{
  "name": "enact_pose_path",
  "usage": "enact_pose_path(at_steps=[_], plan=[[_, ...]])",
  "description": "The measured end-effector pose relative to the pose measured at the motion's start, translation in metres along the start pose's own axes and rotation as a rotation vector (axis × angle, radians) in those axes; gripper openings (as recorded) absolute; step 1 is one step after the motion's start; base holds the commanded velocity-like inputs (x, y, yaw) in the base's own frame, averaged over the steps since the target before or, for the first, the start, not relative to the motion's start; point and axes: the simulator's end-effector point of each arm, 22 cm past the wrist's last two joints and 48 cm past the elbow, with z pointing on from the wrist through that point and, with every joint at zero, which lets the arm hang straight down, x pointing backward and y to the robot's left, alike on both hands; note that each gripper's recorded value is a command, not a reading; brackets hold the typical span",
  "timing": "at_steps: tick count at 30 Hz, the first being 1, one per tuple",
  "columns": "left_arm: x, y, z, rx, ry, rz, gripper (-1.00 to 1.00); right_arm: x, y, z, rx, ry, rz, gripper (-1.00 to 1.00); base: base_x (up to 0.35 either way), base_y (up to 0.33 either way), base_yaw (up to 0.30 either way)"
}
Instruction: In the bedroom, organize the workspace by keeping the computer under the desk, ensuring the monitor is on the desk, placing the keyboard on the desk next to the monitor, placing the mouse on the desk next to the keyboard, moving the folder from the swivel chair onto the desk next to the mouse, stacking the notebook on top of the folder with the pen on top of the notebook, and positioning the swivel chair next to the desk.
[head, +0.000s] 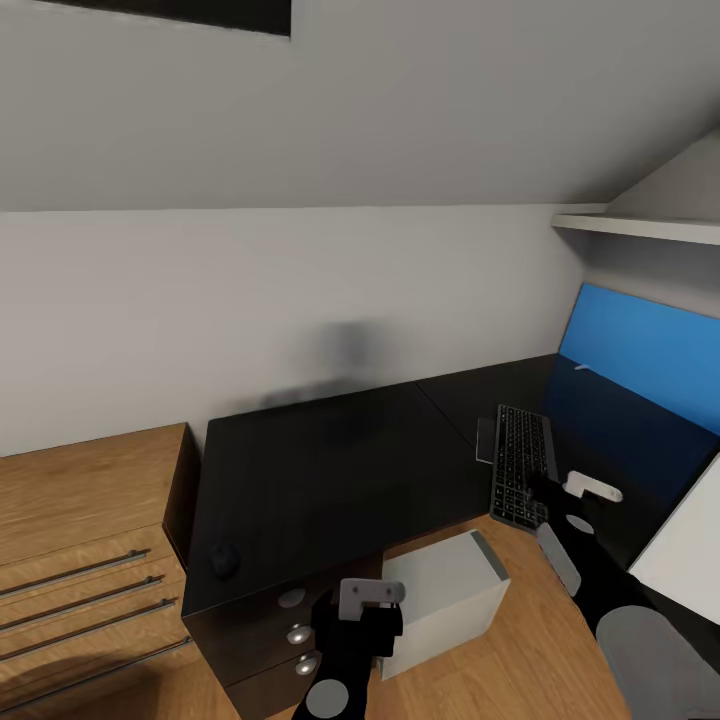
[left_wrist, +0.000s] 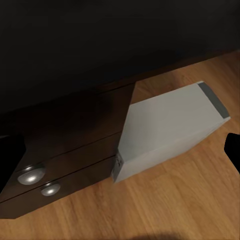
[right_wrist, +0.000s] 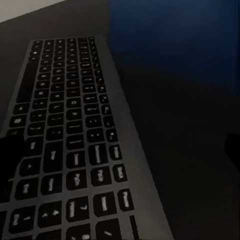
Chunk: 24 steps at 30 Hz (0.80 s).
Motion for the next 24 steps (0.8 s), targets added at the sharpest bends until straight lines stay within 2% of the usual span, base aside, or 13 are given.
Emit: enact_pose_path(at_steps=[6, 9, 10, 14, 24], plan=[[0.000, -0.003, -0.001, 0.007, 0.000, 0.004, 1.00, 0.009, -0.018, 0.018, 0.034, 0.056, -0.028, 1.00, 0.000, 0.000, 0.000], [0.001, -0.005, -0.002, 0.010, 0.000, 0.006, 1.00, 0.013, -0.014, 0.021, 0.009, 0.072, -0.033, 1.00, 0.000, 0.000, 0.000], [0.001, -0.005, -0.002, 0.012, -0.001, 0.007, 1.00, 0.015, -0.009, 0.022, -0.020, 0.081, -0.033, 1.00, 0.000, 0.000, 0.000], [0.001, -0.007, -0.002, 0.015, -0.001, 0.009, 1.00, 0.024, 0.000, 0.023, -0.069, 0.103, -0.036, 1.00, 0.000, 0.000, 0.000], [0.001, -0.008, -0.003, 0.018, -0.001, 0.011, 1.00, 0.039, 0.005, 0.021, -0.104, 0.138, -0.041, 1.00, 0.000, 0.000, 0.000]])
